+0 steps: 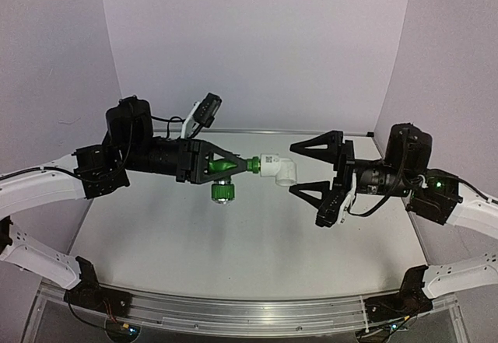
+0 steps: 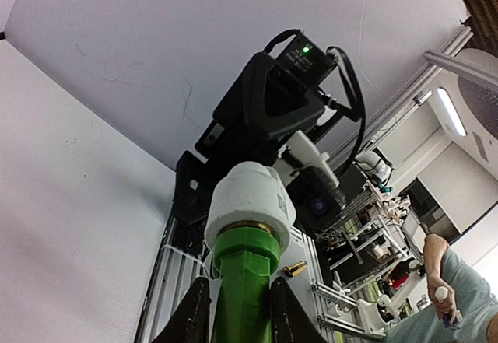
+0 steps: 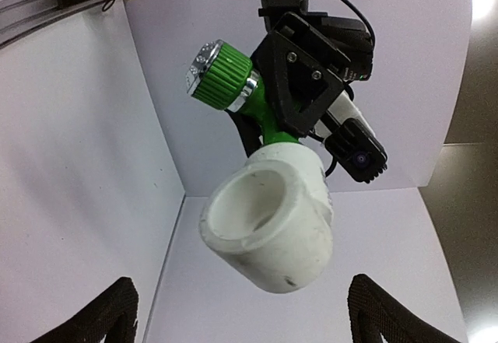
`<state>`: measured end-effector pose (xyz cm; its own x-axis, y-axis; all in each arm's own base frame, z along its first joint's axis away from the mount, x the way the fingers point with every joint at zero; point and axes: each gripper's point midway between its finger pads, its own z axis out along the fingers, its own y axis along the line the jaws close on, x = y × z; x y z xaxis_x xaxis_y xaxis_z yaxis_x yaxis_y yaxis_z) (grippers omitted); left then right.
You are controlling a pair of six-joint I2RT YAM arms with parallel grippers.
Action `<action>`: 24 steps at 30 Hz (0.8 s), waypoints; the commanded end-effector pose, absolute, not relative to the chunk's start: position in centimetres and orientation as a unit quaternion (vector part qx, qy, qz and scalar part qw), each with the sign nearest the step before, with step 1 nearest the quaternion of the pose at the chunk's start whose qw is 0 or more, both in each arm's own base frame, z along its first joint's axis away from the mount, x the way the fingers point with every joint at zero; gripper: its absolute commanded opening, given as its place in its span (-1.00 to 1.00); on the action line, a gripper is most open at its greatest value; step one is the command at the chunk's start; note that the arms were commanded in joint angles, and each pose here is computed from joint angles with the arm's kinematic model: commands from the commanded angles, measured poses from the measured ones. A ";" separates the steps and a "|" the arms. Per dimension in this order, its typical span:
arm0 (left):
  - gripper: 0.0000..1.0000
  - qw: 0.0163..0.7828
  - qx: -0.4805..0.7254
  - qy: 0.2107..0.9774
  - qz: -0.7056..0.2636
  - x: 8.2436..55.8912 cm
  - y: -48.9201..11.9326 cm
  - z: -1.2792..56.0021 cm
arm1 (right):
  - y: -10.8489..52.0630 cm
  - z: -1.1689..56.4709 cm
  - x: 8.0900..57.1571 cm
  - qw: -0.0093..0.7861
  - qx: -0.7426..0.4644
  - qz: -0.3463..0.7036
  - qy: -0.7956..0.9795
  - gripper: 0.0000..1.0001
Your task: Install the water faucets
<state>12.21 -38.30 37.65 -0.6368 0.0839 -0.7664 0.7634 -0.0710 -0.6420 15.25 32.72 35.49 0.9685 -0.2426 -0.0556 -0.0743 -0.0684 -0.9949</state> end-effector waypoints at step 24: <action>-1.00 0.299 0.351 0.601 -0.652 13.0 -39.0 39.6 | 34.4 40.9 14.4 0.738 -0.662 -0.024 0.131 -0.20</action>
